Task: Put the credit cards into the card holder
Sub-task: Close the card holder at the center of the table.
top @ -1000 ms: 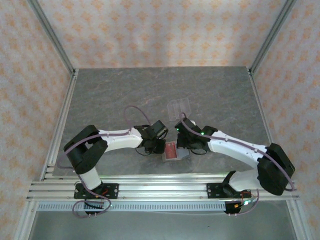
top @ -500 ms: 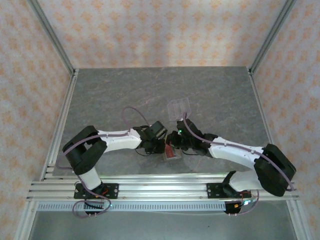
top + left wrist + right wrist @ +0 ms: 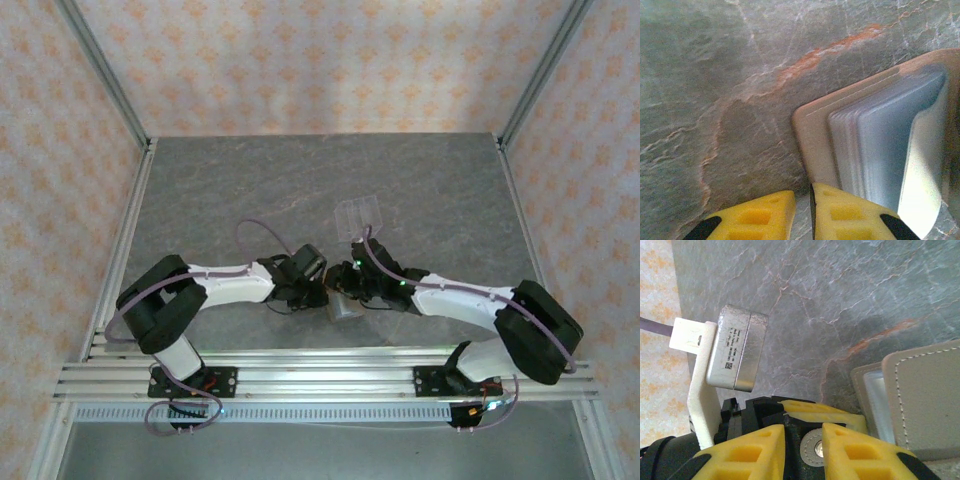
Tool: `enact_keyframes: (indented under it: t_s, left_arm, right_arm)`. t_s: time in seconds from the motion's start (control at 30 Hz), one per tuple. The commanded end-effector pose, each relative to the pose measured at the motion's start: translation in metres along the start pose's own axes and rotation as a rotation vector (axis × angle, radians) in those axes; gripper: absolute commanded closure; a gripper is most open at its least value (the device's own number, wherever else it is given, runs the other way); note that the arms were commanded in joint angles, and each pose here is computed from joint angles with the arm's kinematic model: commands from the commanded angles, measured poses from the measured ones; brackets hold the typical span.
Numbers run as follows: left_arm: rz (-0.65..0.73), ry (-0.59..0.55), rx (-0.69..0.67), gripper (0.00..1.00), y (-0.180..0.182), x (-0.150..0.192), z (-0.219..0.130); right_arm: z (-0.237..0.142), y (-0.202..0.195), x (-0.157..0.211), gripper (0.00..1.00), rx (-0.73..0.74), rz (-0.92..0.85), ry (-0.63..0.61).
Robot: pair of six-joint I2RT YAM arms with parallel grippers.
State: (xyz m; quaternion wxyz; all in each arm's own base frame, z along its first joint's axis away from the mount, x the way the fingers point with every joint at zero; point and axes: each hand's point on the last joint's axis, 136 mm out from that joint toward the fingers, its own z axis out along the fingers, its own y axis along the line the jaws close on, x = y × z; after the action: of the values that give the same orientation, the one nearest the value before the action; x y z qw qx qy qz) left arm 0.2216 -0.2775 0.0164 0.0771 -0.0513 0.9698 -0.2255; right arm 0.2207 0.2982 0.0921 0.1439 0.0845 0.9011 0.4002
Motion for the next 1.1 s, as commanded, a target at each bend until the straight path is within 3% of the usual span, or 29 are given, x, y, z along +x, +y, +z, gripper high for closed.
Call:
enact_keyframes:
  t_s: [0.0, 0.43, 0.6, 0.8, 0.9, 1.07]
  left_arm:
    - [0.015, 0.008, -0.094, 0.81, 0.026, 0.012, -0.009]
    - [-0.039, -0.032, -0.177, 0.76, 0.064, 0.01, -0.036]
    - [-0.048, -0.045, -0.185, 0.75, 0.073, 0.007, -0.046]
    - [-0.017, -0.057, -0.189, 0.75, 0.071, 0.002, -0.056]
    - [0.0, -0.078, -0.193, 0.75, 0.067, -0.004, -0.065]
    - [0.048, -0.088, -0.214, 0.72, 0.062, -0.012, -0.075]
  right_arm:
    - [0.003, 0.021, -0.002, 0.72, -0.048, -0.041, 0.014]
    - [-0.017, 0.066, 0.003, 0.61, -0.111, -0.15, 0.105]
    - [-0.078, 0.022, -0.043, 0.62, 0.218, -0.202, -0.121]
    - [-0.094, -0.039, -0.05, 0.82, 0.412, -0.14, -0.107]
    - [-0.082, -0.055, -0.04, 0.93, 0.422, -0.111, -0.07]
    - [-0.044, -0.057, -0.02, 0.98, 0.381, -0.116, 0.036]
